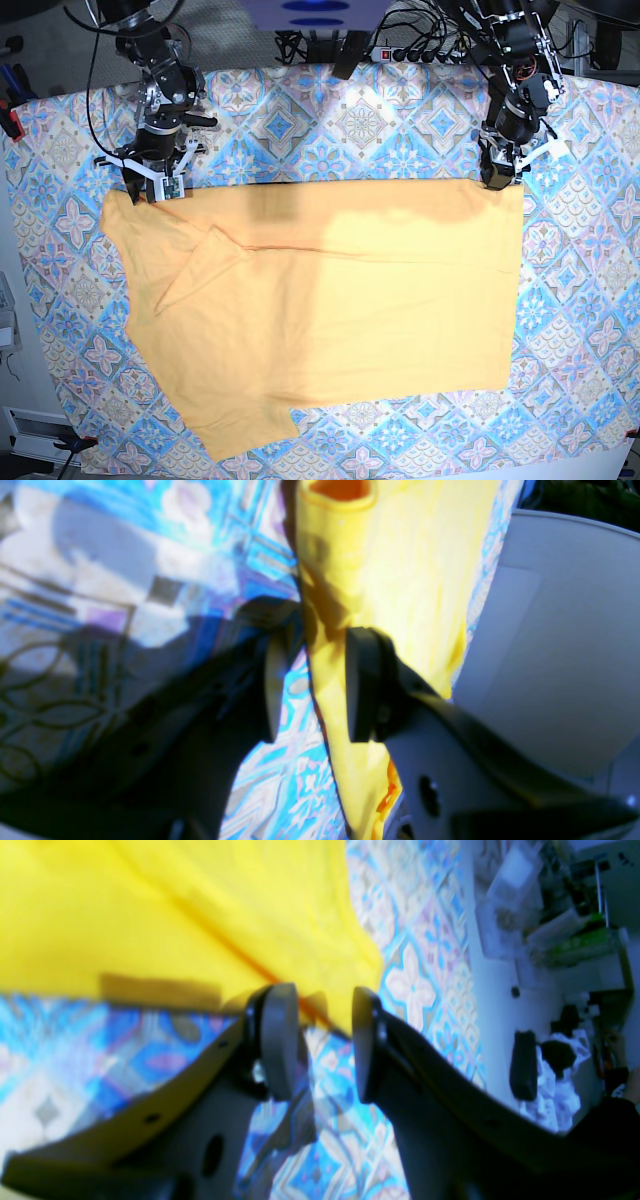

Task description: Fold the T-shirt properly

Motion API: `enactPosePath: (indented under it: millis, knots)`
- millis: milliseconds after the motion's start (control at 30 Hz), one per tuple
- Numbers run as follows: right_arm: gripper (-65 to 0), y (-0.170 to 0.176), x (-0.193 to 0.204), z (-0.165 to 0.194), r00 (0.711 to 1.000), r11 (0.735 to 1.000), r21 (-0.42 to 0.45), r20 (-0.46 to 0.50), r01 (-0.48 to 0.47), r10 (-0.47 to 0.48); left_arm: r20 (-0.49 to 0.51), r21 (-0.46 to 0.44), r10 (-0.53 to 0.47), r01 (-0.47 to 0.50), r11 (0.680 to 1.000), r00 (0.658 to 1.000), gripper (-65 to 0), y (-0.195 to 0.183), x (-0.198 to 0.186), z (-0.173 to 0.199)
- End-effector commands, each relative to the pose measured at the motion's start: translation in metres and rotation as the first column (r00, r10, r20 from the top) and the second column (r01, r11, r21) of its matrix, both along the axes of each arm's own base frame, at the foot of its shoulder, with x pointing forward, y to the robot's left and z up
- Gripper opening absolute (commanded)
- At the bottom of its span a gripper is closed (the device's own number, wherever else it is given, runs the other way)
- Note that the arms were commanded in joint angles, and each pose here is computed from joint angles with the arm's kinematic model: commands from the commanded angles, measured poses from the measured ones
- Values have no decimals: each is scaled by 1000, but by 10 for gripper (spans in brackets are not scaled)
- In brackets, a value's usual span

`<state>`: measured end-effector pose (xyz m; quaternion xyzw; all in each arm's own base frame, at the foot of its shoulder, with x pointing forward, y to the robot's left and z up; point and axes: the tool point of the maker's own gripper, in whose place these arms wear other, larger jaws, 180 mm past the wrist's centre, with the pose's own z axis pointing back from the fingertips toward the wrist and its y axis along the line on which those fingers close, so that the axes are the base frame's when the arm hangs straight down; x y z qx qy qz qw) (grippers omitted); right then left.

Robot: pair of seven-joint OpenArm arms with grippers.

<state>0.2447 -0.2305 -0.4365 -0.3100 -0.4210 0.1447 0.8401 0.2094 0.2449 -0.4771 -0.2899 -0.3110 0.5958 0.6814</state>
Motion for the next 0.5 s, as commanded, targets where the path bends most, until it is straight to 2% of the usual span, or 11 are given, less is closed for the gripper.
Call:
enactPosePath:
  millis: [0,467]
  knots:
    - [-469,-3,6,11,999,1000,-21,44,-9,10,-33,8,2,-2,1000,999,-436,2,-8,-5]
    - [-469,-2,6,12,999,1000,-19,45,-10,10,32,13,5,-5,1000,999,-440,2,27,9]
